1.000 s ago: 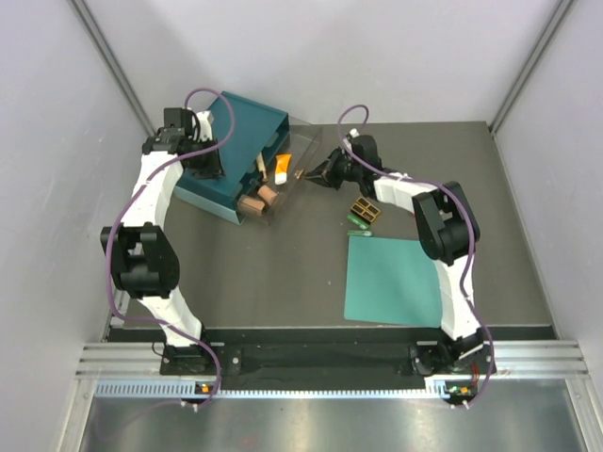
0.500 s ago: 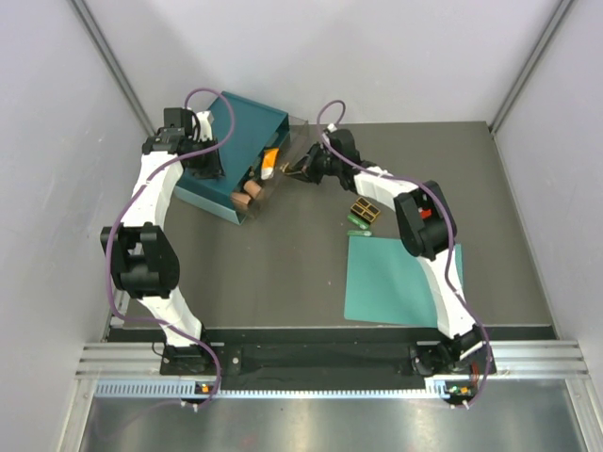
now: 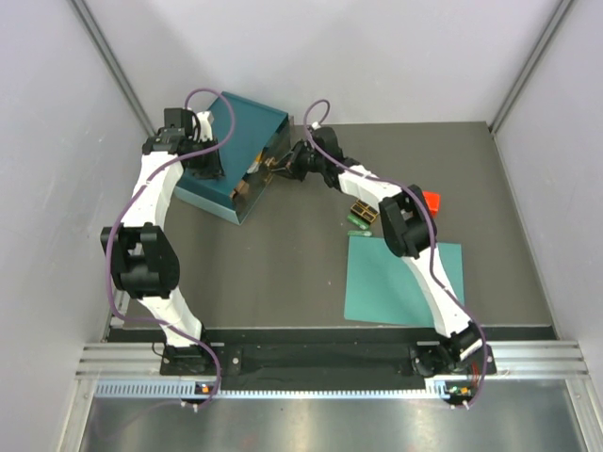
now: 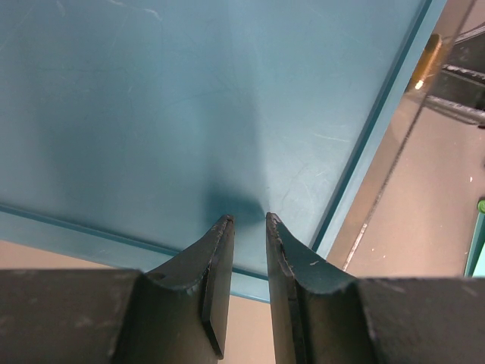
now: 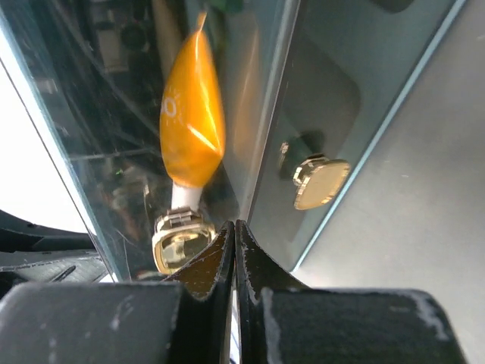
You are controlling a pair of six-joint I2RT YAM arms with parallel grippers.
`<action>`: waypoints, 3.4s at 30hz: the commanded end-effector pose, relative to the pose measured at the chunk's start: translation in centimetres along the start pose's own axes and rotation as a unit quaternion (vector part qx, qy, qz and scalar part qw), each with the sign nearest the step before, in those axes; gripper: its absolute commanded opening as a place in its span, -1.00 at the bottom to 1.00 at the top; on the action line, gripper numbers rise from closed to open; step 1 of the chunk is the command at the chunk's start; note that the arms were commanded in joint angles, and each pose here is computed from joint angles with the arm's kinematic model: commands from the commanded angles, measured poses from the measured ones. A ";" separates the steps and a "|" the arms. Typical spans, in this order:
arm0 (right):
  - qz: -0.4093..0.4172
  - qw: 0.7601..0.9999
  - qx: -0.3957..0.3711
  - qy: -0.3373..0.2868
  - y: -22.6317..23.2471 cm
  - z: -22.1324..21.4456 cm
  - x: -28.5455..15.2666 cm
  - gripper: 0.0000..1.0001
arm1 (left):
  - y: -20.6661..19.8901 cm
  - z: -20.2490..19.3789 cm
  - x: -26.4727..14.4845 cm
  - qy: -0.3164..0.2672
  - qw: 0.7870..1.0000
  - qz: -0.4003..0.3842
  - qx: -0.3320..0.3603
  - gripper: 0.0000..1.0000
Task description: Organize the makeup
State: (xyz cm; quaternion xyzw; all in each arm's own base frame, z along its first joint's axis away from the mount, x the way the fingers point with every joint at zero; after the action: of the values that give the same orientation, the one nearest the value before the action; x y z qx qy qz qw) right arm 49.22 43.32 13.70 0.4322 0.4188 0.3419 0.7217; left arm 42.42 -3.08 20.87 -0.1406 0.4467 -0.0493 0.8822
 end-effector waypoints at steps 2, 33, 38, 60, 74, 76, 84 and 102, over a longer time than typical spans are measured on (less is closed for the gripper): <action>0.085 0.996 -0.035 0.004 6.4 -1.2 0.9 -1.00 | 1.8 -6.1 1.6 0.134 0.990 0.043 -0.027 -0.40; 0.077 0.995 0.061 -0.017 -1.0 -2.1 -1.2 -0.06 | 2.0 -6.3 1.3 0.138 0.989 0.048 -0.020 -0.40; 0.088 0.993 0.082 -0.024 -1.8 -1.8 -0.4 -0.03 | 2.0 -6.3 1.3 0.137 0.989 0.047 -0.021 -0.40; 0.040 0.990 0.120 -0.060 -4.6 0.9 3.5 -0.06 | 2.1 -6.6 1.7 0.145 0.988 0.046 -0.018 -0.39; 0.005 0.992 0.112 -0.052 -5.5 0.0 3.8 -0.84 | 2.2 -6.4 2.0 0.148 0.988 0.047 -0.020 -0.39; -0.003 0.993 0.104 -0.050 -5.6 -0.1 3.6 -0.92 | 2.2 -6.3 2.0 0.148 0.988 0.048 -0.020 -0.40; -0.034 0.996 0.077 -0.042 -6.7 0.1 1.8 -1.00 | 2.2 -6.4 2.0 0.148 0.988 0.050 -0.021 -0.40; -0.128 0.992 -0.003 -0.019 -8.1 2.9 -5.2 -1.00 | 2.2 -6.2 2.2 0.146 0.988 0.047 -0.023 -0.39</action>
State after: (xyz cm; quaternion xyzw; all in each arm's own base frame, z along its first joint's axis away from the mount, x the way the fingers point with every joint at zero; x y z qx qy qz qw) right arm 49.95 39.39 8.20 0.4216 0.4570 0.2738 0.7338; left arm 42.50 -3.11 20.84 -0.1378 0.4539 -0.0483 0.8790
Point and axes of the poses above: each gripper's point midway between its finger pads, its own x axis out along the fingers, its own y axis along the line the jaws close on, z = x × y, the point moved 3 cm from there along -x, back along the fingers, and after that the axes turned 7 degrees about -x, right-handed, at the moved point
